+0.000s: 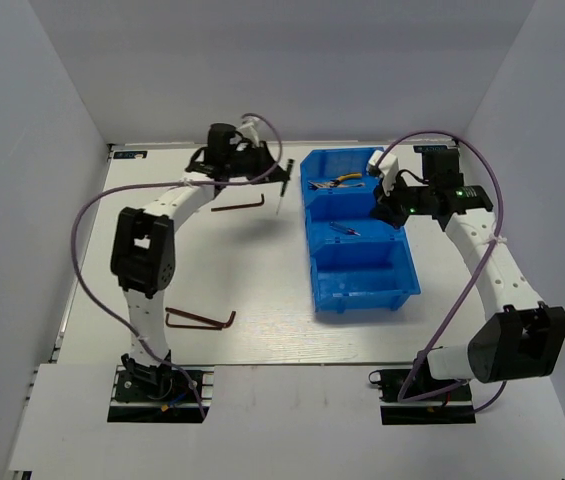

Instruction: Sort the tools into containers

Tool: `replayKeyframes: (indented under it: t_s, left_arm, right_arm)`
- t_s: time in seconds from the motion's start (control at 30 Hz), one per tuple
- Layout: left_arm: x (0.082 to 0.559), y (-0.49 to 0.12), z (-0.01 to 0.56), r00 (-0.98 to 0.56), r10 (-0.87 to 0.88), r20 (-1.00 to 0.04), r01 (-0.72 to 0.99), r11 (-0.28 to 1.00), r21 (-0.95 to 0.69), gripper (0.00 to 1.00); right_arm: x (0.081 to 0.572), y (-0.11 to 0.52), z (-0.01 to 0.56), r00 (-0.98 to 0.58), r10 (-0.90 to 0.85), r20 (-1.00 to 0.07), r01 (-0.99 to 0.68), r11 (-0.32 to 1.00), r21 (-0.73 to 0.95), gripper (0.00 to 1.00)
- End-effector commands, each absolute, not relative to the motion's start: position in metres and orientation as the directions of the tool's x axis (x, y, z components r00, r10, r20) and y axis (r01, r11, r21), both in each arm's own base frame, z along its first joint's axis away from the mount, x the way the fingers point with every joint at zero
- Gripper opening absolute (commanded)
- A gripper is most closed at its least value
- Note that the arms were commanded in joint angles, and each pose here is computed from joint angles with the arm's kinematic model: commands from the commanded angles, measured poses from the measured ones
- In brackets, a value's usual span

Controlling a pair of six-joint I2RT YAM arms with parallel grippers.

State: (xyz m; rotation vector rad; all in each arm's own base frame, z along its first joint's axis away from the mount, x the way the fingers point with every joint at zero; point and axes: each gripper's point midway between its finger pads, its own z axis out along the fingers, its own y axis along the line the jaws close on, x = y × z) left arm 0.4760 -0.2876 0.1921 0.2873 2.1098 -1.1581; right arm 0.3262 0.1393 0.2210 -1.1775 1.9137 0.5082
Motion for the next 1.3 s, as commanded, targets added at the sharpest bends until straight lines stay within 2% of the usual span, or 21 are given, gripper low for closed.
replayKeyframes:
  t_s: [0.0,0.13,0.3,0.37,0.4,0.47,0.53,0.57,0.6,0.73,0.8,0.83,0.93,1.0,1.03,1.07,1.1,1.13,1.17,1.23,1.27]
  left_arm:
    - [0.436,-0.342,0.234,-0.590,0.013,-0.807,0.784,0.250,-0.568,0.00]
    - [0.410,-0.393,0.249,-0.482,0.040,-0.875,0.875,0.060,-0.480,0.00]
    - [0.405,-0.417,0.247,-0.418,0.059,-0.907,0.909,0.015,-0.418,0.00]
    - [0.400,-0.432,0.240,-0.409,0.076,-0.909,0.912,0.000,-0.411,0.00]
    - [0.405,-0.434,0.235,-0.422,0.079,-0.903,0.906,0.019,-0.422,0.00]
    - [0.401,-0.443,0.214,-0.462,0.114,-0.880,0.887,0.038,-0.460,0.13]
    - [0.409,-0.443,0.210,-0.447,0.117,-0.887,0.894,0.081,-0.440,0.38]
    - [0.406,-0.445,0.199,-0.466,0.138,-0.874,0.885,0.093,-0.456,0.47]
    - [0.410,-0.446,0.202,-0.458,0.130,-0.880,0.888,0.107,-0.447,0.63]
    - [0.417,-0.447,0.211,-0.445,0.119,-0.888,0.893,0.138,-0.429,0.68]
    - [0.420,-0.447,0.215,-0.441,0.114,-0.890,0.894,0.148,-0.424,0.68]
    - [0.422,-0.446,0.225,-0.430,0.104,-0.897,0.897,0.160,-0.412,0.68]
    - [0.427,-0.436,0.254,-0.381,0.066,-0.922,0.910,0.203,-0.362,0.68]
    - [0.435,-0.415,0.279,-0.372,0.024,-0.928,0.880,0.329,-0.344,0.65]
    - [0.440,-0.400,0.283,-0.390,0.009,-0.921,0.847,0.397,-0.354,0.57]
    - [0.452,-0.378,0.265,-0.438,-0.010,-0.899,0.742,0.562,-0.367,0.40]
    - [0.457,-0.353,0.263,-0.460,-0.035,-0.887,0.656,0.661,-0.366,0.00]
    - [0.443,-0.326,0.290,-0.448,-0.076,-0.891,0.586,0.727,-0.357,0.00]
    - [0.440,-0.294,0.259,-0.490,-0.104,-0.865,0.430,0.835,-0.344,0.00]
    - [0.410,-0.238,0.265,-0.514,-0.183,-0.838,0.230,0.912,-0.340,0.00]
    - [0.395,-0.212,0.238,-0.557,-0.241,-0.795,0.077,0.938,-0.338,0.13]
  right_arm:
    - [0.332,0.128,0.234,-0.198,-0.544,-0.815,-0.835,0.529,-0.150,0.00]
    - [0.330,0.119,0.235,-0.207,-0.550,-0.809,-0.819,0.550,-0.165,0.07]
    - [0.326,0.113,0.232,-0.233,-0.548,-0.803,-0.810,0.566,-0.152,0.09]
    - [0.325,0.112,0.232,-0.234,-0.546,-0.804,-0.809,0.569,-0.151,0.14]
    - [0.324,0.111,0.232,-0.239,-0.542,-0.806,-0.806,0.573,-0.147,0.25]
    - [0.324,0.111,0.233,-0.240,-0.537,-0.809,-0.806,0.574,-0.142,0.44]
    - [0.323,0.113,0.235,-0.240,-0.531,-0.813,-0.805,0.576,-0.138,0.62]
    - [0.321,0.114,0.237,-0.235,-0.526,-0.817,-0.808,0.574,-0.137,0.64]
    - [0.320,0.113,0.236,-0.236,-0.527,-0.816,-0.807,0.574,-0.137,0.64]
    - [0.316,0.118,0.239,-0.222,-0.513,-0.829,-0.820,0.559,-0.127,0.64]
    - [0.316,0.119,0.240,-0.224,-0.503,-0.835,-0.821,0.559,-0.117,0.64]
    - [0.317,0.121,0.242,-0.225,-0.494,-0.840,-0.820,0.562,-0.110,0.60]
    - [0.324,0.126,0.248,-0.227,-0.462,-0.857,-0.818,0.568,-0.089,0.41]
    - [0.325,0.139,0.249,-0.217,-0.442,-0.870,-0.853,0.520,-0.052,0.30]
    - [0.324,0.142,0.247,-0.223,-0.440,-0.870,-0.865,0.501,-0.032,0.27]
    - [0.324,0.148,0.248,-0.217,-0.433,-0.875,-0.878,0.478,-0.019,0.26]
    - [0.330,0.156,0.259,-0.195,-0.411,-0.891,-0.896,0.444,-0.008,0.26]
    - [0.331,0.170,0.252,-0.193,-0.407,-0.893,-0.921,0.389,0.021,0.26]
    - [0.336,0.177,0.242,-0.205,-0.406,-0.891,-0.933,0.356,0.052,0.26]
    - [0.345,0.200,0.244,-0.145,-0.416,-0.898,-0.963,0.268,0.031,0.36]
    - [0.356,0.209,0.239,-0.129,-0.429,-0.894,-0.970,0.241,0.025,0.41]
